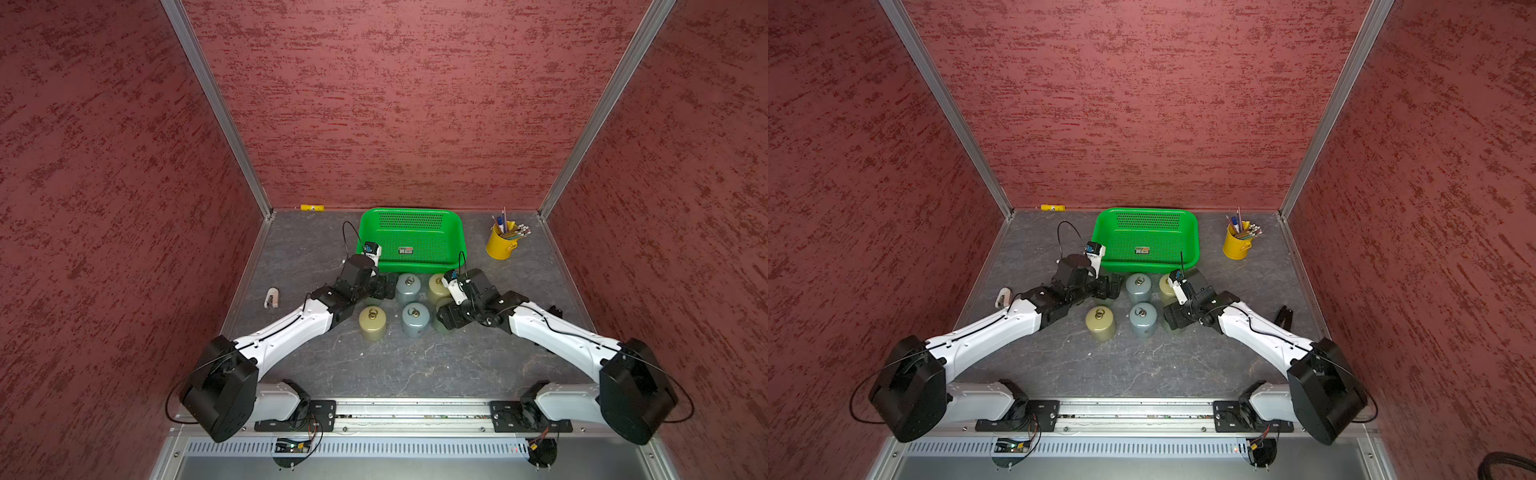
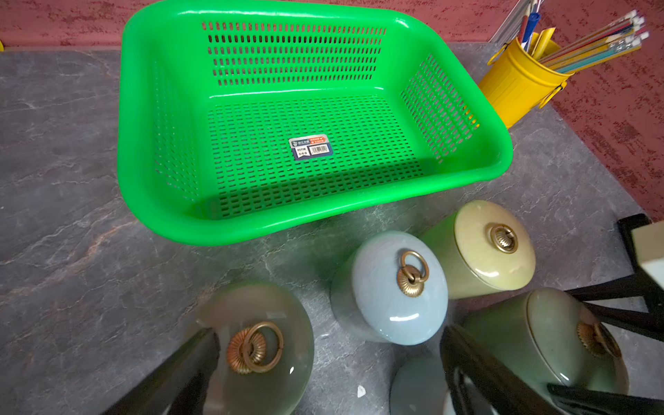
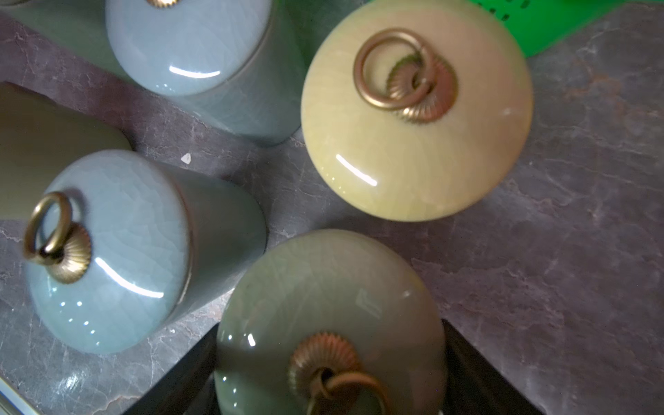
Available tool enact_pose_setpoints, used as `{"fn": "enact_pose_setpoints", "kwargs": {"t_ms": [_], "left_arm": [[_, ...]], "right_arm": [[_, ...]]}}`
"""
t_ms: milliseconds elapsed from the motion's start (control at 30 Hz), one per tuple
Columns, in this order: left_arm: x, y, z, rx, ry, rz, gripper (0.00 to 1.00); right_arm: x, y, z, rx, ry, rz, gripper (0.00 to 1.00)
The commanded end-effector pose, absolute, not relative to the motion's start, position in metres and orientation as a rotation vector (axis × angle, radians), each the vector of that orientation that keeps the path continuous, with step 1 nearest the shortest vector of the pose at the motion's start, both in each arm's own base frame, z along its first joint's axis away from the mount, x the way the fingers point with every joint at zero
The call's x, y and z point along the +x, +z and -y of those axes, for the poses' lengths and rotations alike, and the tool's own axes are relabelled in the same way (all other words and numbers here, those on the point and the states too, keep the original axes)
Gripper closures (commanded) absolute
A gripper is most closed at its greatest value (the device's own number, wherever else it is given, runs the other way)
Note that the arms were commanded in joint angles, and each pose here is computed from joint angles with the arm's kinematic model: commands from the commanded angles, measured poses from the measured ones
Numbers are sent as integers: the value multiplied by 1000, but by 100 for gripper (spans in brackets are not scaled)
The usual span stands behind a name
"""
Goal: Take the tea canister out of the basket
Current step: Place the tea canister at the center of the board.
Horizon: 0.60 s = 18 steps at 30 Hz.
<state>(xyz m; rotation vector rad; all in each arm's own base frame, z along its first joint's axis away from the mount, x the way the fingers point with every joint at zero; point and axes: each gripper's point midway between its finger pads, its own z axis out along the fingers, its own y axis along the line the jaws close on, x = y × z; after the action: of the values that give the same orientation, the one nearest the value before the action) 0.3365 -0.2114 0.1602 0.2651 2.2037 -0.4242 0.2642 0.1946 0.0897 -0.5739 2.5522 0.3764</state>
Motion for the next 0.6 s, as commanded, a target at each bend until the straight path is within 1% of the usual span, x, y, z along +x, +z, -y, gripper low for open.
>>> {"fn": "enact_pose_setpoints", "kwargs": {"t_ms": [0,67,100,233,300,400,567], "left_arm": [[337,166,205,251,-432,-2177,0],[337,166,203,247,-431,-2177,0],[337,165,203,246,-432,-2178,0],[338,164,200,239,-430,-2181,0],[338,165,200,238,-430,-2178,0],[339,164,199,234,-429,-2179,0],[339,163,198,232,-431,-2182,0]], "right_arm": [[284,109,-199,-495,343,-2458,100],[285,109,-198,-473,335,-2450,100],[285,109,-197,-464,333,-2446,97],[286,112,-197,-446,336,-2421,68],[286,113,-197,-441,339,-2415,48],[285,113,-198,-445,347,-2407,42],[284,113,-202,-447,372,-2401,22]]}}
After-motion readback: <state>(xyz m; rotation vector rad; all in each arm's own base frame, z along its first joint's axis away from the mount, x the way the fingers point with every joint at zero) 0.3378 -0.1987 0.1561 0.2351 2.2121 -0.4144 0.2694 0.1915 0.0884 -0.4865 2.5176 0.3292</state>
